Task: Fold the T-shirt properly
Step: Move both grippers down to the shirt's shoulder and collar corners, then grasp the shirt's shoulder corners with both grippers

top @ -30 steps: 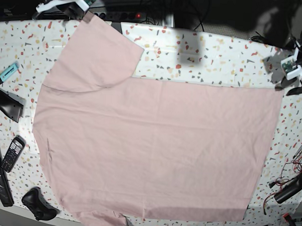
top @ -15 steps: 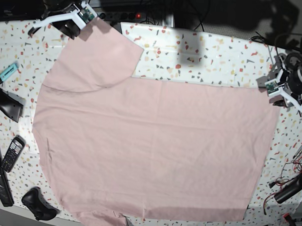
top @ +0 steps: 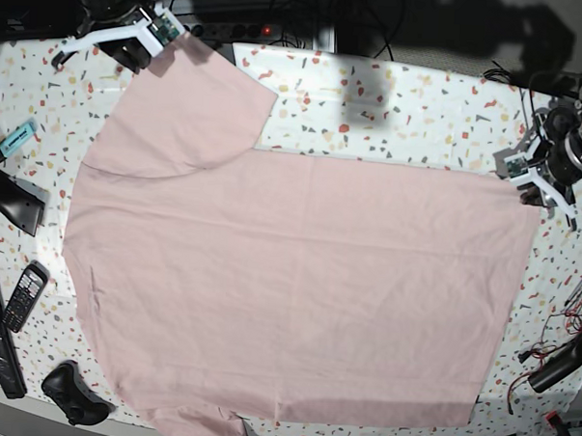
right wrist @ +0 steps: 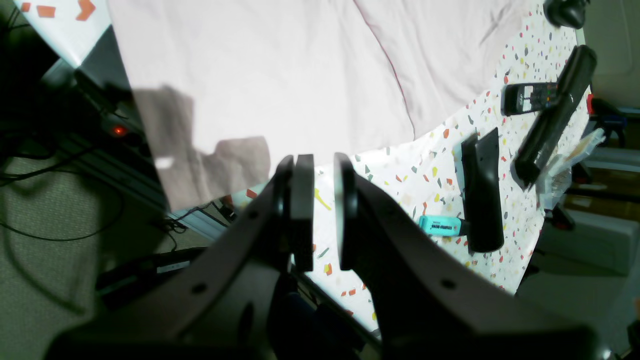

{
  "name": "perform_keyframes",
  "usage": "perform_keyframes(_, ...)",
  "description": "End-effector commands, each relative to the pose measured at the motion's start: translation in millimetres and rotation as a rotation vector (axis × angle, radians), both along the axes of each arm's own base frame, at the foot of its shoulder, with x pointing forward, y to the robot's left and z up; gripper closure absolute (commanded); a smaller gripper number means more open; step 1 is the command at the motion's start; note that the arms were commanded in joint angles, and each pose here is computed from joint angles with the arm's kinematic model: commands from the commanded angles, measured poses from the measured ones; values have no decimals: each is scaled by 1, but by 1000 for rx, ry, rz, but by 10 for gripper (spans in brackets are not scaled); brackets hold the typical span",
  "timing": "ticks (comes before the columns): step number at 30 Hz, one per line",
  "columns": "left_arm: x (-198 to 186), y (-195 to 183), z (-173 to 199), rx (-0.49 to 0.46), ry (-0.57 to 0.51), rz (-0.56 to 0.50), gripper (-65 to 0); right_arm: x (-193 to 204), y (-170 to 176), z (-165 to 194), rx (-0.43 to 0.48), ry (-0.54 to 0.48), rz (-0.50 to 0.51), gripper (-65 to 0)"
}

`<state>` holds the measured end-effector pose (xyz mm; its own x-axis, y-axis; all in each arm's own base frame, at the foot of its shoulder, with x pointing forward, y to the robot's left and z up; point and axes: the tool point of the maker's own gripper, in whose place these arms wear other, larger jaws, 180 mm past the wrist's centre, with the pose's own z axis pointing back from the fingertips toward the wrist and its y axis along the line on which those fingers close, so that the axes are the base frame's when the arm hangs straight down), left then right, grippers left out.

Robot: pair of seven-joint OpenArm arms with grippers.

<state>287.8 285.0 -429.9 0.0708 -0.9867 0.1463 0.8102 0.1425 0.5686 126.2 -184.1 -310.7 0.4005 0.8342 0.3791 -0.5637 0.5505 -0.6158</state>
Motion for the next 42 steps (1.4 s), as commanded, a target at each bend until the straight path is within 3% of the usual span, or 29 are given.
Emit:
perform_keyframes(1, 9, 12, 9, 32, -21, 6, -166, 3, 2, 7, 0, -28, 10, -72)
perform_keyframes(12, 17, 11, 13, 25, -35, 14, -166, 3, 2, 7, 0, -28, 10, -72)
perform_keyframes(22, 7, -3, -16, -21, 51, 47, -161, 0, -4, 5, -20, -9, -11, -72)
perform_keyframes(24, 5, -2, -17, -18, 62, 48, -130, 1, -4, 5, -24, -9, -12, -72)
perform_keyframes(27, 2, -4, -20, -22, 77, 45, 0, 1, -4, 5, -24, -9, -12, -72)
perform_keyframes(33, 0, 8, -22, 35, 89, 85, 0, 5, -9, 11, -72, -47, -1, -73)
perform_keyframes(38, -2, 19, -23, 91, 100, 119, 0, 13, -8, 14, -26, -73, -40, -206)
perform_keyframes(42, -2, 19, -23, 91, 100, 119, 0, 27, -4, 17, 21, -96, -44, -210)
